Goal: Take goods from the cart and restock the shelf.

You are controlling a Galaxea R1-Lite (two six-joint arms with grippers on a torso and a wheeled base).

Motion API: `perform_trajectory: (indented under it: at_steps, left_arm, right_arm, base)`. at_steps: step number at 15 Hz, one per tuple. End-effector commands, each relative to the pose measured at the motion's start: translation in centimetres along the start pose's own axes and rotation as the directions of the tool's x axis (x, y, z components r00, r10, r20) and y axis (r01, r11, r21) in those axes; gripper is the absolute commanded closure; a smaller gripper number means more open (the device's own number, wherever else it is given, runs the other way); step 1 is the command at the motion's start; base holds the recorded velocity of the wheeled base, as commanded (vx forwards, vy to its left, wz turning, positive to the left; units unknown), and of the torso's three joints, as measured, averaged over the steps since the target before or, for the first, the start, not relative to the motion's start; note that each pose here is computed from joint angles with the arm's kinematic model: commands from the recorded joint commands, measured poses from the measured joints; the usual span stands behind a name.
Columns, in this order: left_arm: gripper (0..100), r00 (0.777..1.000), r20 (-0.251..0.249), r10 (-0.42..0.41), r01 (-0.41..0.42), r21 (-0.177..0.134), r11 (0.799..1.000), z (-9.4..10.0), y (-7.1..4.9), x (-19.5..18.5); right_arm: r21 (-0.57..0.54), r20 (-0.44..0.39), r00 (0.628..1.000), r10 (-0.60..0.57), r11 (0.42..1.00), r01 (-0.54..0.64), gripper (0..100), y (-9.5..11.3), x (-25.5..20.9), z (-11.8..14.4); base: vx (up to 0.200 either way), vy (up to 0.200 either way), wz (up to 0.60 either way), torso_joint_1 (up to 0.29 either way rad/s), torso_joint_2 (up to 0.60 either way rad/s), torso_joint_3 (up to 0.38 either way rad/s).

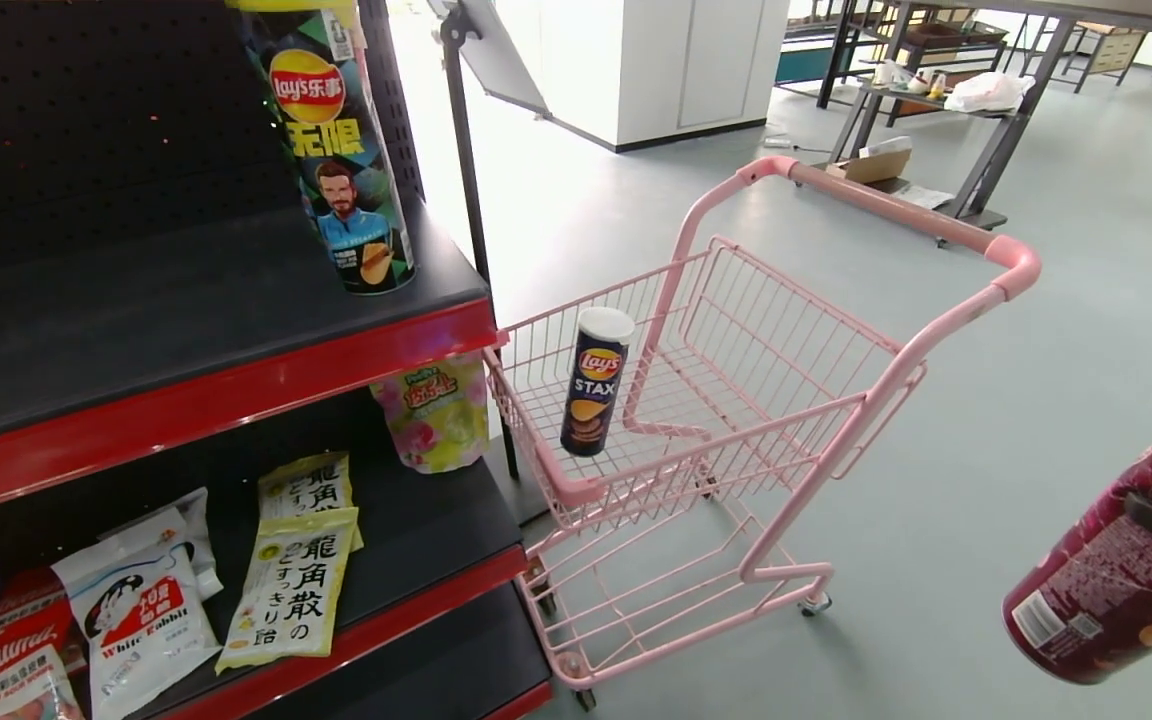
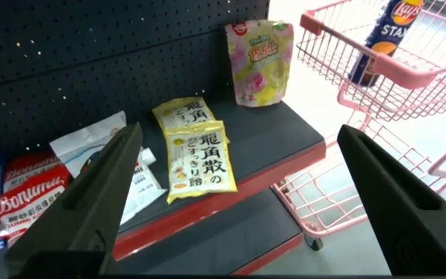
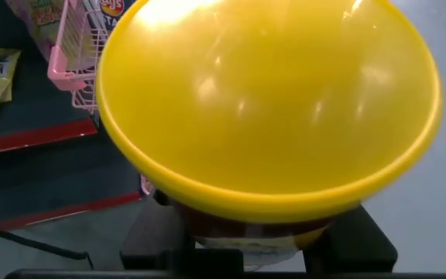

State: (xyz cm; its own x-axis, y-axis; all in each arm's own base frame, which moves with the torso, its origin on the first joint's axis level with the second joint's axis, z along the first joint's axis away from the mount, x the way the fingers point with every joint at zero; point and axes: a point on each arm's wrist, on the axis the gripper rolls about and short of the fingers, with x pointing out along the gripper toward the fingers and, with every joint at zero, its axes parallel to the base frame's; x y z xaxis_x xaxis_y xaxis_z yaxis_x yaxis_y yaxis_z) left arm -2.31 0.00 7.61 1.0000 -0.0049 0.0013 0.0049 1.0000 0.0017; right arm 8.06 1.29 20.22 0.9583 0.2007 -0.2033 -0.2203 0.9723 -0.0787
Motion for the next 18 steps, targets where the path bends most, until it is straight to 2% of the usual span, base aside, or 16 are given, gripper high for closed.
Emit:
perform_trajectory:
  at_steps: [1, 7, 11, 14, 16, 18]
  left_arm:
    - [0, 1.0, -0.001, 0.0, 0.0, 0.0, 1.0, 0.0, 0.0, 0.0]
    - [0, 1.0, -0.003, 0.0, 0.0, 0.0, 1.0, -0.1, 0.0, 0.0]
    - [0, 1.0, -0.001, 0.0, 0.0, 0.001, 1.0, 0.0, 0.0, 0.0]
    - [0, 1.0, -0.001, 0.0, 0.0, 0.001, 1.0, 0.0, 0.0, 0.0]
    - [0, 1.0, -0.003, 0.0, 0.0, 0.001, 1.0, -0.1, 0.0, 0.0]
    - [0, 1.0, -0.001, 0.0, 0.0, 0.001, 1.0, 0.0, 0.0, 0.0]
  right_arm:
    - [-0.006, -0.005, 1.0, 0.004, 1.0, -0.004, 100, 0.0, 0.4, 0.3]
    - [-0.009, -0.006, 1.0, 0.021, 1.0, -0.021, 100, -0.1, 1.3, 1.5]
    - [-0.051, -0.011, 0.99, 0.138, 0.989, -0.138, 100, 0.5, 3.1, 3.1]
    - [-0.071, -0.03, 0.972, 0.233, 0.97, -0.235, 100, 1.8, 5.5, 4.7]
    - [-0.077, -0.047, 0.961, 0.273, 0.958, -0.276, 100, 2.5, 6.1, 4.7]
    - [-0.078, -0.069, 0.948, 0.311, 0.946, -0.316, 100, 3.0, 6.4, 4.4]
  base:
    - [0.0, 0.0, 0.0, 0.144, -0.52, -0.359]
    - [0.0, 0.0, 0.0, 0.174, -0.54, -0.374]
    - [0.0, 0.0, 0.0, 0.216, -0.61, -0.382]
    - [0.0, 0.0, 0.0, 0.175, -0.44, -0.272]
    - [0.0, 0.0, 0.0, 0.105, -0.28, -0.161]
    - [-0.2, 0.0, 0.0, 0.019, -0.03, -0.022]
